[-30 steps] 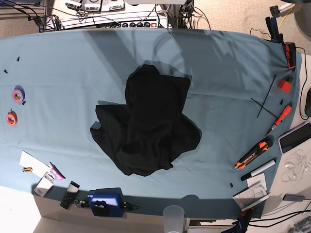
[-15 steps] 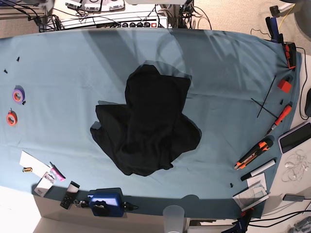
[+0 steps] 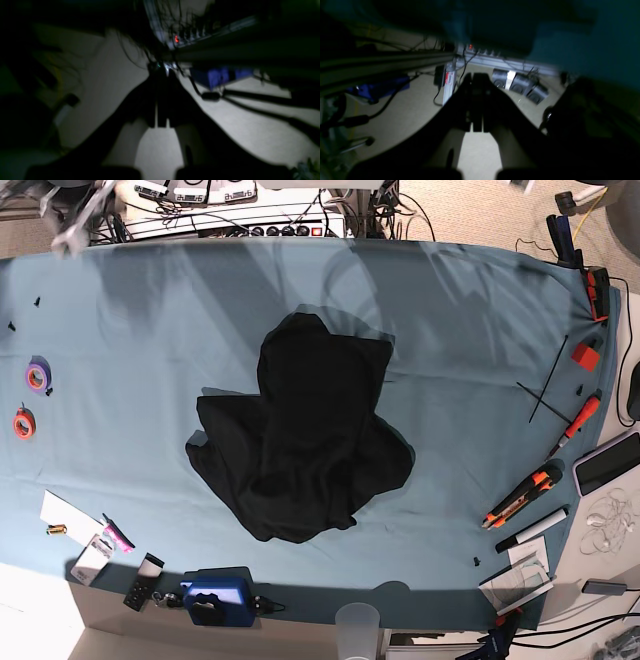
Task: Layout the t-shirt on the table in an organized manner, then fold the t-shirt properly
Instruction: 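Move the right gripper over the crumpled black t-shirt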
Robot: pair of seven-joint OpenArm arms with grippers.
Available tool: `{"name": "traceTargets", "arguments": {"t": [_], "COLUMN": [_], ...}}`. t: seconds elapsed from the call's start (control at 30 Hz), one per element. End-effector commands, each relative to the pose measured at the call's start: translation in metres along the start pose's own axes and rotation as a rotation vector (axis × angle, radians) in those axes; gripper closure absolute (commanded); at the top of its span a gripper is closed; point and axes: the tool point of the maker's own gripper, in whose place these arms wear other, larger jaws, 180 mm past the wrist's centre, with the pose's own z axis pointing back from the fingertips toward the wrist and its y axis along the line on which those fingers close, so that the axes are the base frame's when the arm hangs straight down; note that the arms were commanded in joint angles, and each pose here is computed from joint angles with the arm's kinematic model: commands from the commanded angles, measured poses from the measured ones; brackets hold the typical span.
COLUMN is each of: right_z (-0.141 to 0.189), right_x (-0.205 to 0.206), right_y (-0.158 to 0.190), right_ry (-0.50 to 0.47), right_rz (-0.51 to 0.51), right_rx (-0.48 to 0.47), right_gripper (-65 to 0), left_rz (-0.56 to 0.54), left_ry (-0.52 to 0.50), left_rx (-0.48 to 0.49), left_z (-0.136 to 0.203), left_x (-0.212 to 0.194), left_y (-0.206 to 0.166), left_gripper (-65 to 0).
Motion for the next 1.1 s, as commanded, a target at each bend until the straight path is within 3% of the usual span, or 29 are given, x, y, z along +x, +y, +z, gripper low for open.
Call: {"name": "traceTargets", "arguments": {"t": [0.0, 0.07, 0.43, 0.67, 0.93, 0.97, 1.07], "right_z": [0.005, 0.01, 0.012, 0.016, 0.025, 0.026, 0.029], "right_x": [0.013, 0.029, 0.087, 0.119, 0.152, 0.154, 0.164], "right_y": [0.002, 0.004, 0.004, 0.0, -0.003, -0.003, -0.003], "right_ry": [-0.036, -0.079, -0.271, -0.383, -0.506, -0.515, -0.553], "right_rz": [0.03, 0.068, 0.133, 0.156, 0.177, 0.179, 0.185], "right_rx": [0.001, -0.005, -0.027, -0.048, -0.064, -0.066, -0.071], "right_gripper": [0.0, 0.0, 0.0, 0.0, 0.0, 0.0, 0.0], "left_rz": [0.002, -0.004, -0.068, -0.106, -0.115, -0.126, -0.142], "left_ry": [-0.004, 0.002, -0.204, -0.473, -0.623, -0.634, -0.664], "left_rx": [-0.01, -0.022, -0.033, -0.012, 0.196, 0.207, 0.207], "left_z": [0.004, 0.004, -0.016, -0.013, -0.011, -0.011, -0.01], "left_x": [0.001, 0.0, 0.057, 0.119, 0.168, 0.173, 0.183], "left_y": [-0.003, -0.005, 0.004, 0.012, 0.056, 0.058, 0.058], "left_gripper": [0.0, 0.0, 0.0, 0.0, 0.0, -0.9, -16.2]}}
